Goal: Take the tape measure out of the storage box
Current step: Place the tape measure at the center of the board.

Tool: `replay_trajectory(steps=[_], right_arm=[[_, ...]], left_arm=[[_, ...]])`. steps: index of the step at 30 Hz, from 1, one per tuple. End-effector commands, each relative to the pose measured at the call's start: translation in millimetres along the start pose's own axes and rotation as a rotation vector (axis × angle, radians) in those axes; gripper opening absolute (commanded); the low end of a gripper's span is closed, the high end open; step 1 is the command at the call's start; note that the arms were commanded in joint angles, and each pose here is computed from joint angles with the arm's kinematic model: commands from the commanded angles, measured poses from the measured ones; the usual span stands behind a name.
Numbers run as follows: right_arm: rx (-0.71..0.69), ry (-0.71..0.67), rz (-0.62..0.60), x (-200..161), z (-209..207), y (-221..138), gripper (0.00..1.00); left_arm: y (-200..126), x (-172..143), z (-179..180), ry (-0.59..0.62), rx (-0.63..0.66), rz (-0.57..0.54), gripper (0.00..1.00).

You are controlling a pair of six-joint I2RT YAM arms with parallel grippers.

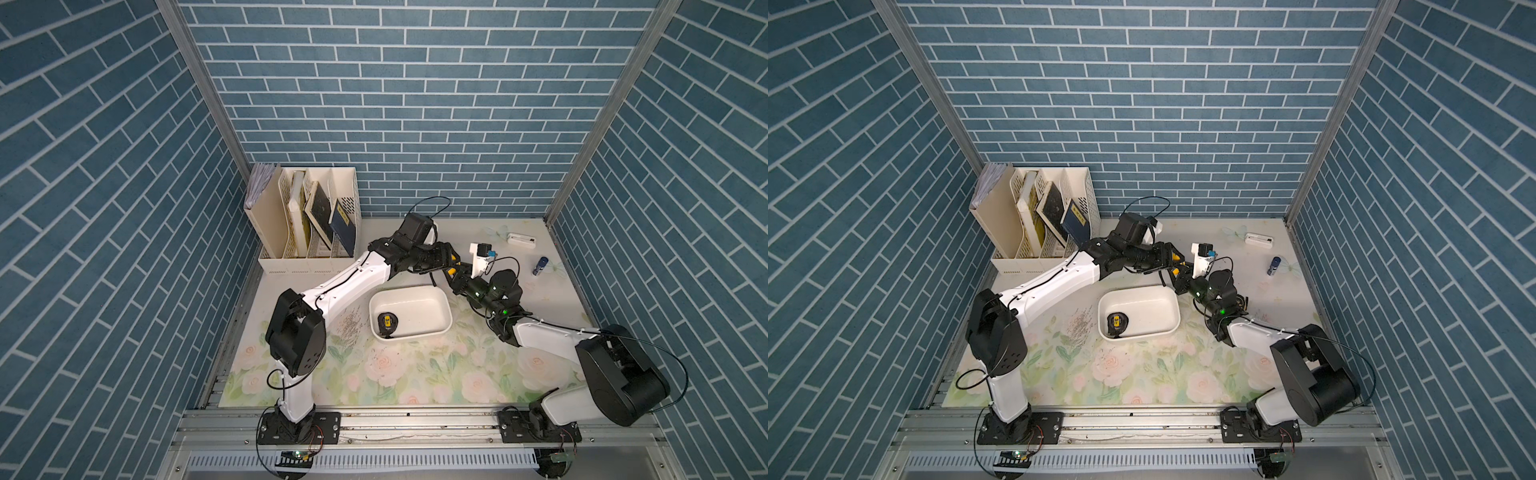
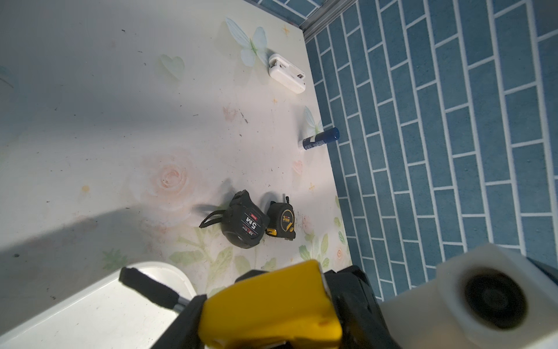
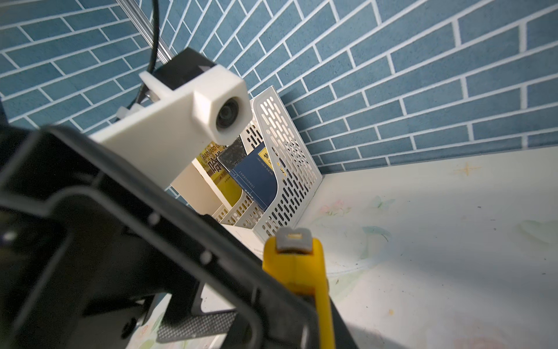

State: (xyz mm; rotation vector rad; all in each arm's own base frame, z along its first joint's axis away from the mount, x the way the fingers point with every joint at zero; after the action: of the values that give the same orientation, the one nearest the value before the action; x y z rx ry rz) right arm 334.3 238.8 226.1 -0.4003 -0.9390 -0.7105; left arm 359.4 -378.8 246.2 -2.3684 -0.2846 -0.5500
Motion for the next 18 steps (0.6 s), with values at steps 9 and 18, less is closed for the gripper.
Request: replay_trajectory(steps=[9,18], right_arm=[[-0.223,-0.087,-0.033,18.6,-21.2,-28.8,0.0],[-0.515,-0.179,0.196,9.7,-46.2,-56.3,0.0]], left_arm=[[-14.5,13.6,9.0,-0.012,-0.018,-0.047,0.85],[-43.6,36.7,37.1,0.055,0.182,-0.108,0.87]])
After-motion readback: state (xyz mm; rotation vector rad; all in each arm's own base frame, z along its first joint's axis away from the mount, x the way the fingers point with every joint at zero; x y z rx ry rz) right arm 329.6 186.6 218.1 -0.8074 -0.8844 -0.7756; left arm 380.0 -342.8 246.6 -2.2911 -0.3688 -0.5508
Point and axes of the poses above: each gripper's point midway between its finger pads, its own y axis out along the fingers, its own z axis along the line the jaws close on, x = y × z, the point moved 2 cm from there along -y, back along the fingers, and after that the axes turned 3 degrees about y, right-handed, at the moved point
